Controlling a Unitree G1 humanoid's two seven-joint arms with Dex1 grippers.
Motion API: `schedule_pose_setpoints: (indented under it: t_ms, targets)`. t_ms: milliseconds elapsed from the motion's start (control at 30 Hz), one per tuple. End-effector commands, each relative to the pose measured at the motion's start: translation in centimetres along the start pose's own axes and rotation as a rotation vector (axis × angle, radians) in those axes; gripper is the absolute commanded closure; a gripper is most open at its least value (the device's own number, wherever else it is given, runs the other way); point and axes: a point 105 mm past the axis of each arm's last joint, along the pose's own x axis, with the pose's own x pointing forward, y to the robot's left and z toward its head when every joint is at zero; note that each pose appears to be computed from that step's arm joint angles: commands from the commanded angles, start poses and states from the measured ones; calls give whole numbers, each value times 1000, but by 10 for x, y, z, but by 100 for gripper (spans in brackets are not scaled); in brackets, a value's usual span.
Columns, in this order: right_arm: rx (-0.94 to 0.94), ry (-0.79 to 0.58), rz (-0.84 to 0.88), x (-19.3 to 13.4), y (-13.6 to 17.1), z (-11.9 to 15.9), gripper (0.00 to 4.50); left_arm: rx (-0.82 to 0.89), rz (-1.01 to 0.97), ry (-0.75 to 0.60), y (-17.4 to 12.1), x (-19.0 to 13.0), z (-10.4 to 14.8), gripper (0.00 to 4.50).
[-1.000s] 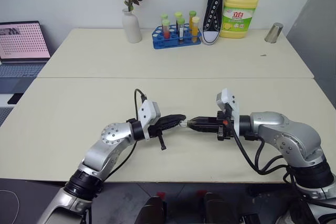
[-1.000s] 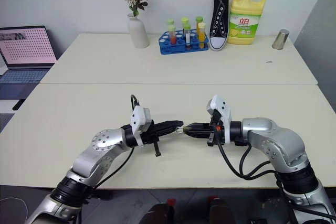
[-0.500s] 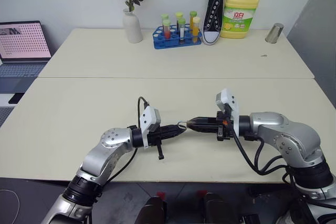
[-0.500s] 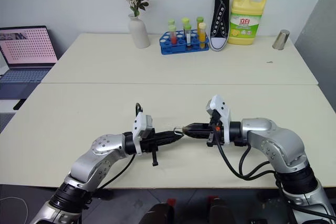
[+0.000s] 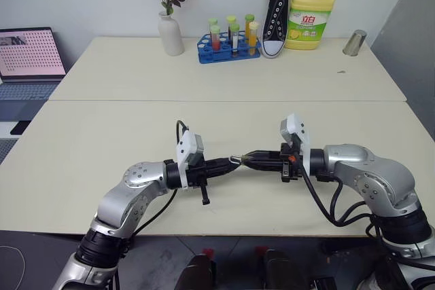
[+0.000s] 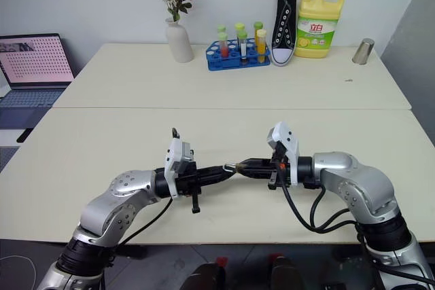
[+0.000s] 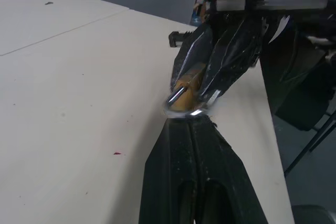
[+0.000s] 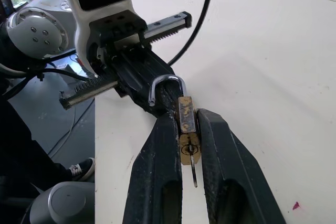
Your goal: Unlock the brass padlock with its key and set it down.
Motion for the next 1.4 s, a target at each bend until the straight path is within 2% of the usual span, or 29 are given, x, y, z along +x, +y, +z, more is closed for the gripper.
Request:
schedule_pose_setpoints:
  t_ms: [33, 433, 633, 767, 867, 967, 1267, 1400]
  targets:
    - [-39, -15, 5, 0, 2, 7, 436, 4, -30, -73, -7, 4, 21, 450]
    - [-38, -11, -1, 1, 1, 5, 436, 14, -33, -50, -9, 4, 22, 450]
    - [5, -6, -33, -1, -13, 3, 436, 296, -136, 193, -26, -15, -8, 450]
    - [80, 12, -37, -1, -26, -3, 436, 565, -82, 289, -8, -30, -25, 450]
    - [139, 57, -36, 2, -37, -10, 436, 685, -28, 265, 4, -33, -23, 395]
    - [160, 104, -22, 7, -43, -17, 436, 698, 20, 214, 9, -34, -18, 298]
    - [188, 272, -43, 27, -71, -46, 436, 657, 62, 201, 10, -39, -22, 6]
    - [176, 311, -73, 24, -84, -51, 436, 626, 68, 197, 10, -39, -22, 2]
